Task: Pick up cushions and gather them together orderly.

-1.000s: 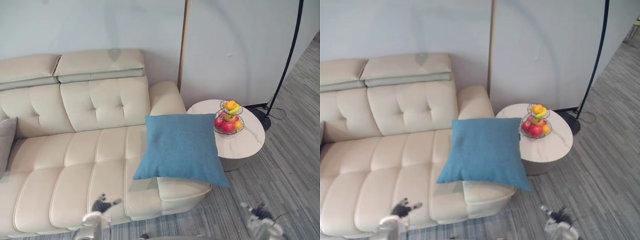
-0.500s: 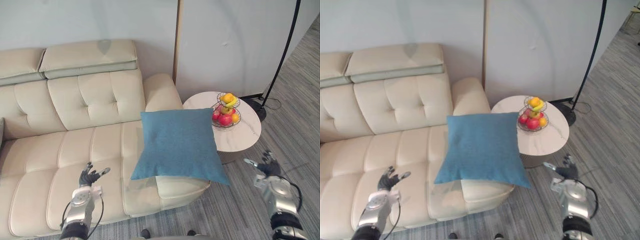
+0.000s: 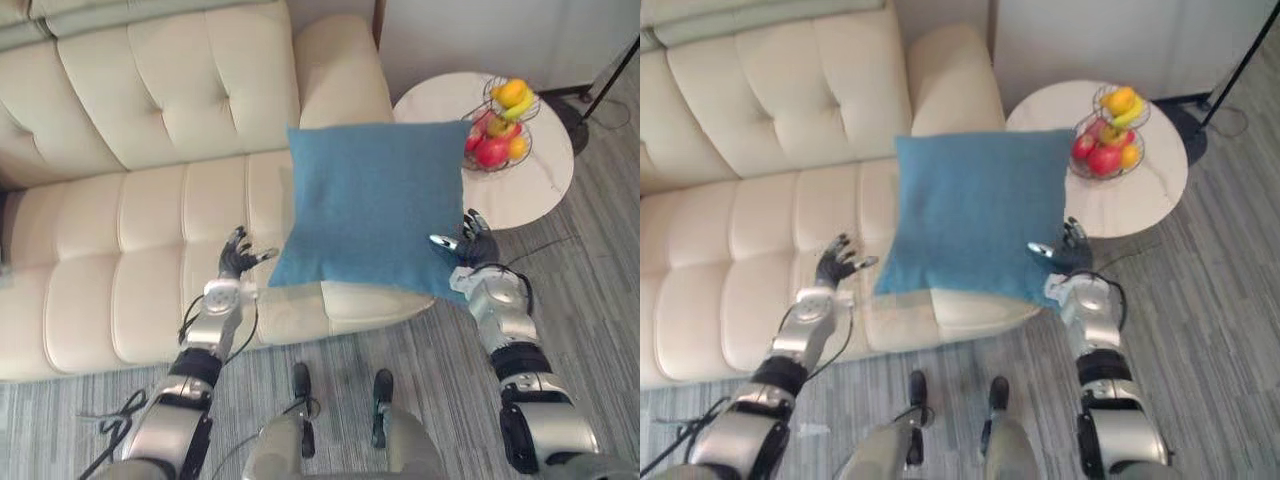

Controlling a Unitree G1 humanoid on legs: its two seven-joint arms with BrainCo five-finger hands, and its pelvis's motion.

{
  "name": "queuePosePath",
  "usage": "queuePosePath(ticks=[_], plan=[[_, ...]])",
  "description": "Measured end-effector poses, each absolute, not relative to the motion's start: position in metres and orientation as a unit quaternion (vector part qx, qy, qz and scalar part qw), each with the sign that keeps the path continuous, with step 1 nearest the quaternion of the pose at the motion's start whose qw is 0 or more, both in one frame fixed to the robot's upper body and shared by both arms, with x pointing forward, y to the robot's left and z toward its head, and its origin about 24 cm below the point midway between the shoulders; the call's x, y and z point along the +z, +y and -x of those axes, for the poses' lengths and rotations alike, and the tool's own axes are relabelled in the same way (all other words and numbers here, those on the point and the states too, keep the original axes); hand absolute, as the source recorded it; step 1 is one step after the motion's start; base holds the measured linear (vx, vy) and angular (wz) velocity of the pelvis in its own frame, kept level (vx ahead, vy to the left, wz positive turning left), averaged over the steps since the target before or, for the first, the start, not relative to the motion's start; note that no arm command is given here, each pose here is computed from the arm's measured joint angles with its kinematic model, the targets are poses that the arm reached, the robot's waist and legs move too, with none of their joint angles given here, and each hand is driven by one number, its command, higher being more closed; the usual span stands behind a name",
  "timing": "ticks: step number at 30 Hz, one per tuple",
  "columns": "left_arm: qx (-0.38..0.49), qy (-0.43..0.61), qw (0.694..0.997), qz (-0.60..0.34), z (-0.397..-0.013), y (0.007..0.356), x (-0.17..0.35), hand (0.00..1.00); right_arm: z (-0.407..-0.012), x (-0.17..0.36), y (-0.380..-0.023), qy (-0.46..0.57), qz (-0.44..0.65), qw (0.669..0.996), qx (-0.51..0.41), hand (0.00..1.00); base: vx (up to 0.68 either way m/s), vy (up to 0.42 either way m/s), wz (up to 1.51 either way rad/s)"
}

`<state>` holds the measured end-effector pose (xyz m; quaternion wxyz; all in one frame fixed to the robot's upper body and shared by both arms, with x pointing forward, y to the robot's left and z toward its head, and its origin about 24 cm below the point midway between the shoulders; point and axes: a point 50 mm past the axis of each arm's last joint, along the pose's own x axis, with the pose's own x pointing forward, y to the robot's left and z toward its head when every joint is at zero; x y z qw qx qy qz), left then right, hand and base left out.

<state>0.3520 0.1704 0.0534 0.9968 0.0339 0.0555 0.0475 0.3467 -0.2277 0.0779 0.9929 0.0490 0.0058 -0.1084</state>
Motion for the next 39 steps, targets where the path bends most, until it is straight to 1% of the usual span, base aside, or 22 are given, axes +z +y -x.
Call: queuePosePath(ticks=[6, 11, 12, 13, 18, 22, 26, 30, 34, 39], plan=[[0.015, 0.026, 0.999, -0.04, -0.37, 0.138, 0.078, 0.0, -0.35, 0.097, -0.209, -0.038, -0.054, 0.993, -0.094, 0.0, -0.06, -0.031, 0.02], [-0.001, 0.007, 0.997, -0.071, -0.377, 0.116, 0.092, 0.0, -0.35, 0.108, -0.2, -0.063, -0.063, 0.992, -0.088, 0.0, -0.01, -0.007, 0.0], [-0.001, 0.003, 0.996, -0.085, -0.378, 0.114, 0.095, 0.0, -0.35, 0.111, -0.199, -0.069, -0.069, 0.991, -0.087, 1.0, 0.0, 0.0, 0.0], [-0.001, 0.0, 0.995, -0.1, -0.38, 0.111, 0.098, 1.0, -0.35, 0.112, -0.197, -0.075, -0.083, 0.99, -0.085, 1.0, 0.02, -0.014, -0.04], [0.004, -0.013, 0.989, -0.147, -0.383, 0.11, 0.106, 1.0, -0.349, 0.116, -0.192, -0.087, -0.13, 0.984, -0.089, 1.0, 0.03, -0.018, -0.08], [0.009, -0.025, 0.988, -0.15, -0.385, 0.108, 0.113, 1.0, -0.348, 0.117, -0.193, -0.093, -0.153, 0.98, -0.089, 1.0, 0.02, -0.016, -0.06], [-0.002, -0.046, 0.99, -0.135, -0.384, 0.1, 0.123, 1.0, -0.344, 0.119, -0.192, -0.104, -0.155, 0.979, -0.086, 1.0, 0.0, 0.0, 0.0], [-0.019, -0.067, 0.992, -0.102, -0.379, 0.091, 0.132, 1.0, -0.333, 0.108, -0.19, -0.097, -0.163, 0.978, -0.086, 1.0, 0.0, 0.0, 0.0], [-0.03, -0.087, 0.994, -0.051, -0.357, 0.087, 0.127, 1.0, -0.313, 0.091, -0.186, -0.086, -0.183, 0.975, -0.09, 1.0, 0.02, -0.007, -0.04], [-0.032, -0.054, 0.997, 0.035, -0.309, 0.088, 0.089, 1.0, -0.271, 0.079, -0.185, -0.09, -0.188, 0.974, -0.089, 1.0, 0.06, -0.015, 0.08]])
